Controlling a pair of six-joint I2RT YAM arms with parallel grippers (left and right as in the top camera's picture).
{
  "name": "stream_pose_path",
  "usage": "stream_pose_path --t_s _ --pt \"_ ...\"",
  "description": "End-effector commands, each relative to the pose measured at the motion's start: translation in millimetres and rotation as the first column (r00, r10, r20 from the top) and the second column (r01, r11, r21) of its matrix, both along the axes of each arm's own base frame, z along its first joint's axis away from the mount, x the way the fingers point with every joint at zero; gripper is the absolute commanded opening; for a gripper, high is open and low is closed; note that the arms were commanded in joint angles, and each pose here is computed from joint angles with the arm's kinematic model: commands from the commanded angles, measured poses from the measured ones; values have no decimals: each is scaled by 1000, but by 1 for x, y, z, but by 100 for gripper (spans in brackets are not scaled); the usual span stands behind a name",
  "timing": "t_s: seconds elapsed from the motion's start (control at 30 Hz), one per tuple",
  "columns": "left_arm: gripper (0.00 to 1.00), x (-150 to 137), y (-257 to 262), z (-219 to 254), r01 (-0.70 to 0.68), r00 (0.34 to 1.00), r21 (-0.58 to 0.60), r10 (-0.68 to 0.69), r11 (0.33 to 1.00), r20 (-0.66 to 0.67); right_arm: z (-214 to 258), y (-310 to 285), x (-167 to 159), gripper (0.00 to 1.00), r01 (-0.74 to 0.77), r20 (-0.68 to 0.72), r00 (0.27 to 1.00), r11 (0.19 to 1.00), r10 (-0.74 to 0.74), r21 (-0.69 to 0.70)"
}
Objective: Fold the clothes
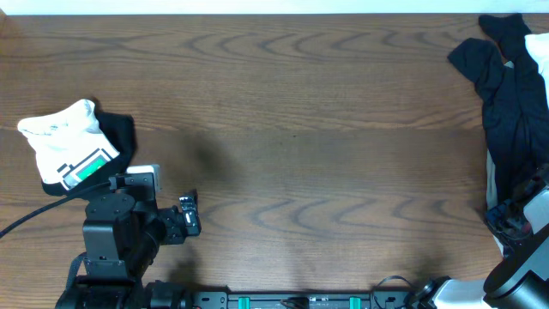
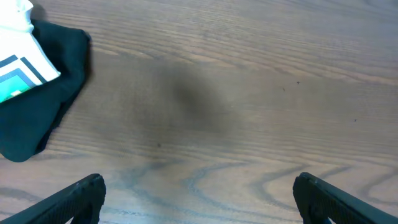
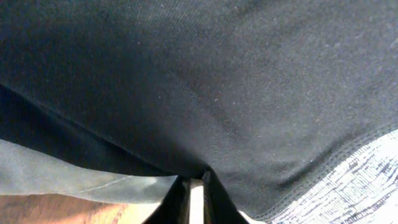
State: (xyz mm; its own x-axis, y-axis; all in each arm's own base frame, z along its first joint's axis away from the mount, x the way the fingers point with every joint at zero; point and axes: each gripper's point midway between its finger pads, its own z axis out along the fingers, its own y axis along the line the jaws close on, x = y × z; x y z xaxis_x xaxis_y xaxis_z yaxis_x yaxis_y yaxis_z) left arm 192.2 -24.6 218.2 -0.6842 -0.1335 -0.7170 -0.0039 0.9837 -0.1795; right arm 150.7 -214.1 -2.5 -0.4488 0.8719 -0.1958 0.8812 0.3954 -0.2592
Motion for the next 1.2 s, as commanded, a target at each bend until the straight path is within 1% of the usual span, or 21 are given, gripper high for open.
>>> stream_pose_path --t_s 0.0,0.17,0.2,0.23,0.27,0.3,0.43,0.57,0.7,0.73,0.93,1.07,1.1,1.17 --pt "98 1 -1 7 -3 1000 -15 3 1000 17 -2 -2 -6 1 17 -17 1000 1000 -17 -5" --pt "98 1 -1 7 -3 1000 -15 3 1000 17 -2 -3 -6 1 18 -20 1000 1000 -18 -11" --pt "98 1 -1 7 -3 1000 -15 3 1000 17 -1 -3 -6 4 18 -20 1000 1000 -18 -13" --pt "98 1 -1 7 -3 1000 -15 3 1000 17 0 -4 -5 11 18 -19 1000 1000 -18 -17" --pt "98 1 -1 7 -3 1000 -15 3 1000 17 1 -6 -4 22 18 -18 1000 1000 -18 -20" --pt "98 1 -1 7 -3 1000 -15 3 1000 17 2 -7 -4 27 18 -17 1000 1000 -18 -26" --pt "98 1 -1 7 -3 1000 -15 3 1000 17 5 -12 -3 33 19 -21 1000 999 -20 -47" --pt "98 1 -1 7 -3 1000 -15 3 1000 17 5 -15 -1 36 16 -13 1000 998 -17 -60" --pt "98 1 -1 7 -3 1000 -15 3 1000 17 9 -22 -3 48 21 -27 999 994 -24 -103" --pt "98 1 -1 7 -3 1000 -15 3 1000 17 9 -24 -1 49 22 -22 999 994 -24 -110" --pt "98 1 -1 7 -3 1000 -15 3 1000 17 10 -27 2 47 24 -7 1000 992 -25 -124" --pt "98 1 -1 7 -3 1000 -15 3 1000 17 10 -28 3 38 24 -1 1000 991 -25 -129" --pt "98 1 -1 7 -3 1000 -15 3 1000 17 10 -28 4 37 24 1 1000 991 -25 -130" --pt "98 1 -1 7 -3 1000 -15 3 1000 17 10 -29 4 28 25 1 1000 991 -25 -132"
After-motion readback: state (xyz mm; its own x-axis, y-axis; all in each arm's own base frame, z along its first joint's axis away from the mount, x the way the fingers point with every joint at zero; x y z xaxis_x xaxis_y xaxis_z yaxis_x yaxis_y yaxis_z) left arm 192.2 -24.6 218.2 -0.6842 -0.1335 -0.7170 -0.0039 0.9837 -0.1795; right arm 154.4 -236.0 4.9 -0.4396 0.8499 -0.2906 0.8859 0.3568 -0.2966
